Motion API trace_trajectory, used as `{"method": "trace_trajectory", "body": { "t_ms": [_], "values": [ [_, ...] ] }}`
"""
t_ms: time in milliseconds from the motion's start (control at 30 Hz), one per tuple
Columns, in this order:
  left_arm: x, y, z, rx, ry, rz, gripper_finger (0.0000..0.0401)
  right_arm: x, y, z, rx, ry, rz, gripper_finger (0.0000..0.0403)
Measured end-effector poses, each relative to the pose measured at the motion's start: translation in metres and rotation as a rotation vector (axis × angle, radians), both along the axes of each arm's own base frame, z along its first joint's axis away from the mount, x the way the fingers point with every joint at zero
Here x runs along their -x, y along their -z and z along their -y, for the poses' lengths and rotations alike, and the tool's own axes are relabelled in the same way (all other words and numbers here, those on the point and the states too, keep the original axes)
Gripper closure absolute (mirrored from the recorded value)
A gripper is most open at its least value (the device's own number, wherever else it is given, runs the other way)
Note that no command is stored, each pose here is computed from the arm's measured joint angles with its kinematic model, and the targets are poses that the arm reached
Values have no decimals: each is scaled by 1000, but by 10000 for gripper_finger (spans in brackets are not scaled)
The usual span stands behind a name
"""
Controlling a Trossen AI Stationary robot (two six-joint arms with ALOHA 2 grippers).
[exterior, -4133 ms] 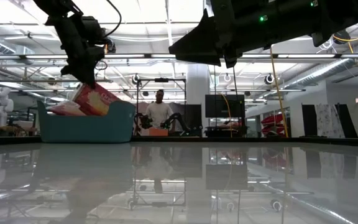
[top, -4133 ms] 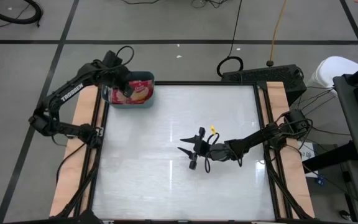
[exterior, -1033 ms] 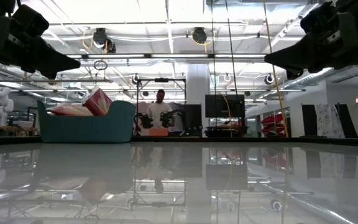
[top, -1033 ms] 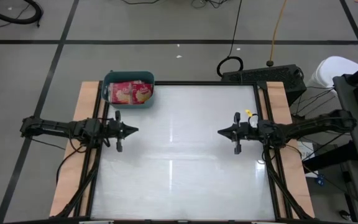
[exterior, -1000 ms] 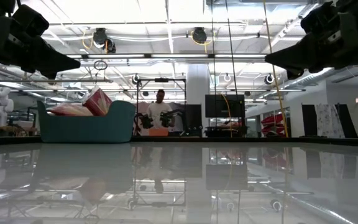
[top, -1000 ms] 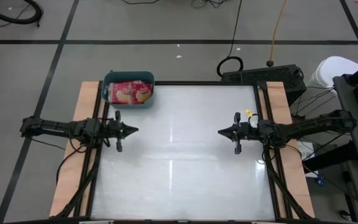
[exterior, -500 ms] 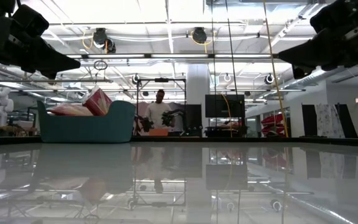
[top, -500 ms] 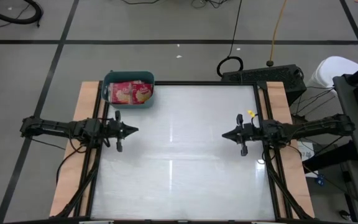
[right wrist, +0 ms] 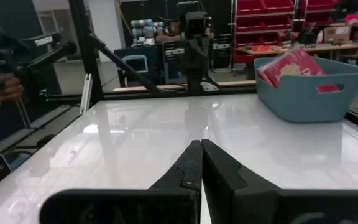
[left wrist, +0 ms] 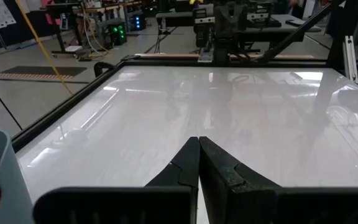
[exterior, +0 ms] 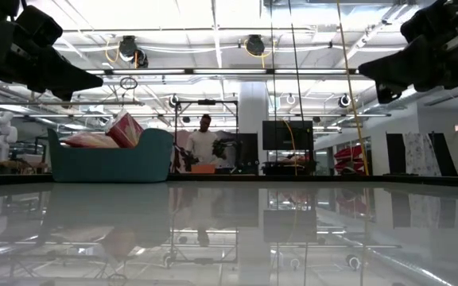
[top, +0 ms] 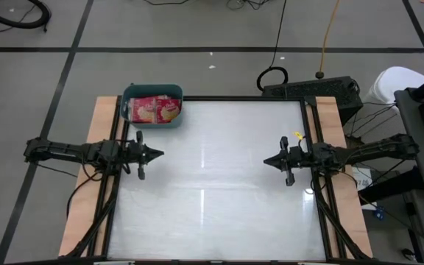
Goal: Sort popcorn bags into baskets
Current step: Return to Home Position
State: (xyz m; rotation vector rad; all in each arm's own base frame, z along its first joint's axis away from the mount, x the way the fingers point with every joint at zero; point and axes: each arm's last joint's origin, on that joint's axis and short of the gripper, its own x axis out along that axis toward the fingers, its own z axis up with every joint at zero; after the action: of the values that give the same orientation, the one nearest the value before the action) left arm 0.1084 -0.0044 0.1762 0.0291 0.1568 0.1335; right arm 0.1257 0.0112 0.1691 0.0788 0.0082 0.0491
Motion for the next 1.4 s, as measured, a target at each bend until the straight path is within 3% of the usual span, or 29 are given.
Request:
{"method": "trace_trajectory", "body": {
  "t_ms": [767,1400],
  "values": [
    [0,-2,0,-18,3,23,391,29,-6,1,35,1,85,403],
    [0,-1,0,6,-2,7,391,29,-1,1,40,-1,35,403]
  ]
}}
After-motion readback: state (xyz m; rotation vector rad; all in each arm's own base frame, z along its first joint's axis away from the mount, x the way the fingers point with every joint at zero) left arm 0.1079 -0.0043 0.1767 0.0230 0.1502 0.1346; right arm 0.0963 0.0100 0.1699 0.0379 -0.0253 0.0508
